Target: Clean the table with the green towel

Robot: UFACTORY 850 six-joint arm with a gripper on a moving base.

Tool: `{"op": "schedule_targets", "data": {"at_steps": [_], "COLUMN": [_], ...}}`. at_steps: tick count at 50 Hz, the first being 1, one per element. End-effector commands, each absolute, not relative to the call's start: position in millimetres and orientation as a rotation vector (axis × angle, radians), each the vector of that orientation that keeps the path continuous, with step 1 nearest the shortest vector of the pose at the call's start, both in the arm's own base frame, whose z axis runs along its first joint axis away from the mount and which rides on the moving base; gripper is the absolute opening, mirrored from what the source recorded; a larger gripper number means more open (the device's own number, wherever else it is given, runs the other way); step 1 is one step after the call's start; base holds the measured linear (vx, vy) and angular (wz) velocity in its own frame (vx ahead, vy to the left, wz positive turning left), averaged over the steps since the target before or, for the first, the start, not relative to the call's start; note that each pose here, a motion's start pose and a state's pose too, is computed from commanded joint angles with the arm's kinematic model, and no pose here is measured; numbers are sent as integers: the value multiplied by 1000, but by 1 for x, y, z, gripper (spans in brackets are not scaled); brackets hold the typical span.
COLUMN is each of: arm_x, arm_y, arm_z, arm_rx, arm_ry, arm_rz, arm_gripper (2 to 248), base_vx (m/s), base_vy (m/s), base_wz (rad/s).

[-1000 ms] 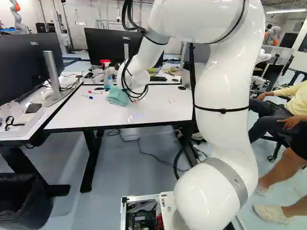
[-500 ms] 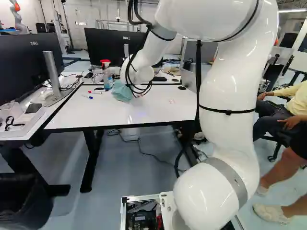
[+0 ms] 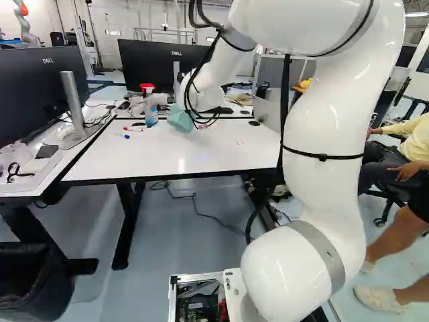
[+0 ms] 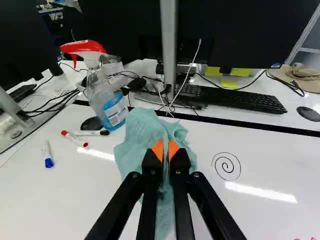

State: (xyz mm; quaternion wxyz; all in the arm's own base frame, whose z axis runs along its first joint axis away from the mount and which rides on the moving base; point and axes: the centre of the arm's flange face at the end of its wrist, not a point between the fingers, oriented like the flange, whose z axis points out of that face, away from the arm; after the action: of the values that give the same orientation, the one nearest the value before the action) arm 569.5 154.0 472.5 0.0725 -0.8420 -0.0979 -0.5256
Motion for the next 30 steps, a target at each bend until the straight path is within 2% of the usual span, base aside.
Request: {"op": "schedule_targets", "data": {"at_steps": [30], "arm_x": [605], "arm_y": [113], "arm_z": [470], "arm_rx": [-2561], "arm_ry": [-195], "arm_rz": [-1621], "arm_gripper": [33], "base_vx": [0], "base_vy": [0], "base_wz": [0]}}
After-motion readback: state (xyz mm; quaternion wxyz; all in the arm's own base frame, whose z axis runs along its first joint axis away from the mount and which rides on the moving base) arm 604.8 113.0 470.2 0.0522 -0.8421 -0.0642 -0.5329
